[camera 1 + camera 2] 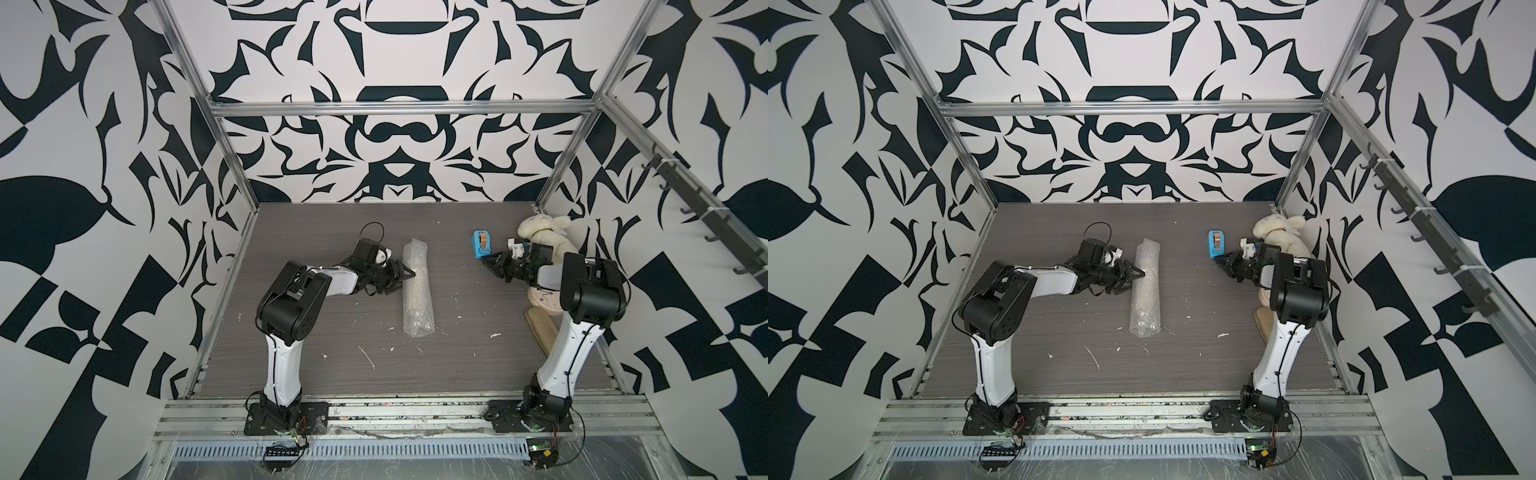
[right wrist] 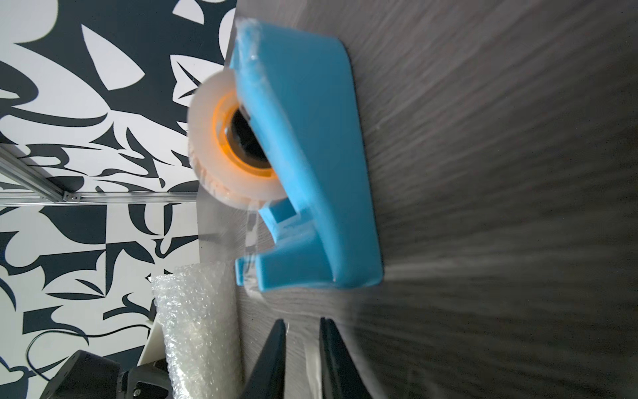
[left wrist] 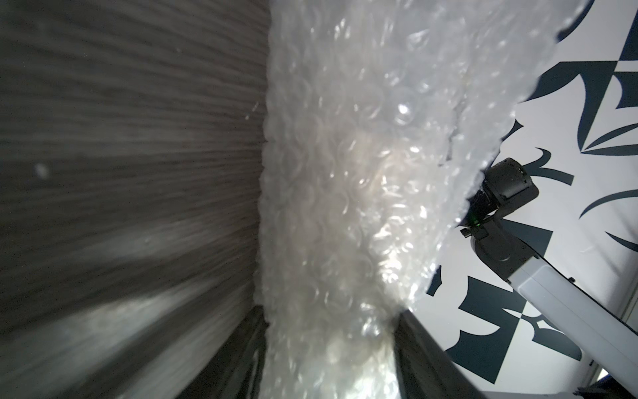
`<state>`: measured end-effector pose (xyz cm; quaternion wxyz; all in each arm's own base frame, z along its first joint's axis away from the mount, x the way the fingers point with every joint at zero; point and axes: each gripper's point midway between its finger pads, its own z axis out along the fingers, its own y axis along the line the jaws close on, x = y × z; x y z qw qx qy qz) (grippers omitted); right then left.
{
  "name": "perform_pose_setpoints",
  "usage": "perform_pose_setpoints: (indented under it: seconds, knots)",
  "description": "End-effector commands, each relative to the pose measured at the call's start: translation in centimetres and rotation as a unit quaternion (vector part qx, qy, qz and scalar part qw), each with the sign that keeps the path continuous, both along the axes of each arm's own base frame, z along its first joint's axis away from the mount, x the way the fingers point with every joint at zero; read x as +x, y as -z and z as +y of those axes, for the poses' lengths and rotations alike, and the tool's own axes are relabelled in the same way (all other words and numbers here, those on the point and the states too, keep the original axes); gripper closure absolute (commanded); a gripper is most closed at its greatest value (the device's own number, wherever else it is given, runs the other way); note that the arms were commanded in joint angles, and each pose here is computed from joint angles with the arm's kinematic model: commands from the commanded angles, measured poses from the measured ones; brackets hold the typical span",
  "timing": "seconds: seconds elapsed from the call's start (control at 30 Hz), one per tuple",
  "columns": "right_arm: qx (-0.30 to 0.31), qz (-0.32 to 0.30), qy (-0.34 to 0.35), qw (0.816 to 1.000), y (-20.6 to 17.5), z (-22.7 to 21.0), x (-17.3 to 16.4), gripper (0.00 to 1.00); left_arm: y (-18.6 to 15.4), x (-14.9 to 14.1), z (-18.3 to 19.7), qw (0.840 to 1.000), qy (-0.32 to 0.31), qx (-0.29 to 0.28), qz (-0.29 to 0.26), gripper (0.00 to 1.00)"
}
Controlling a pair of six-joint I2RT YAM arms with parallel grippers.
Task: Wrap vases in bubble wrap
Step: Tear off the tape using the Tape Cutter.
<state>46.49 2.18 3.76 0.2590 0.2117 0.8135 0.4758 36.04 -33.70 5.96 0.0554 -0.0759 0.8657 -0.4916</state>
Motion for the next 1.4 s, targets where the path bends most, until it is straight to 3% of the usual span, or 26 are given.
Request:
perform_pose_setpoints:
  seconds: [0.0, 0.43, 1.0, 1.37]
  knots:
    - [0.002, -0.043, -0.012, 0.999, -2.7, 0.3, 0.7, 0.82, 4.8, -1.7, 2.2, 0.995, -0.021, 0.07, 0.066, 0.4]
    - [-0.001, -0.039, -0.011, 0.999, -3.5, 0.4, 0.0, 1.0, 4.6, -1.9, 2.2, 0.995, -0.021, 0.069, 0.064, 0.4]
    - [-0.024, -0.007, -0.041, 0.999, -5.6, 1.2, -3.1, 1.0, 4.2, -2.1, 2.3, 0.996, -0.021, 0.065, 0.057, 0.4]
    - [-0.026, 0.054, -0.038, 0.998, -1.2, 1.0, -4.0, 1.0, 4.2, -2.0, 2.3, 0.996, -0.021, 0.062, 0.056, 0.4]
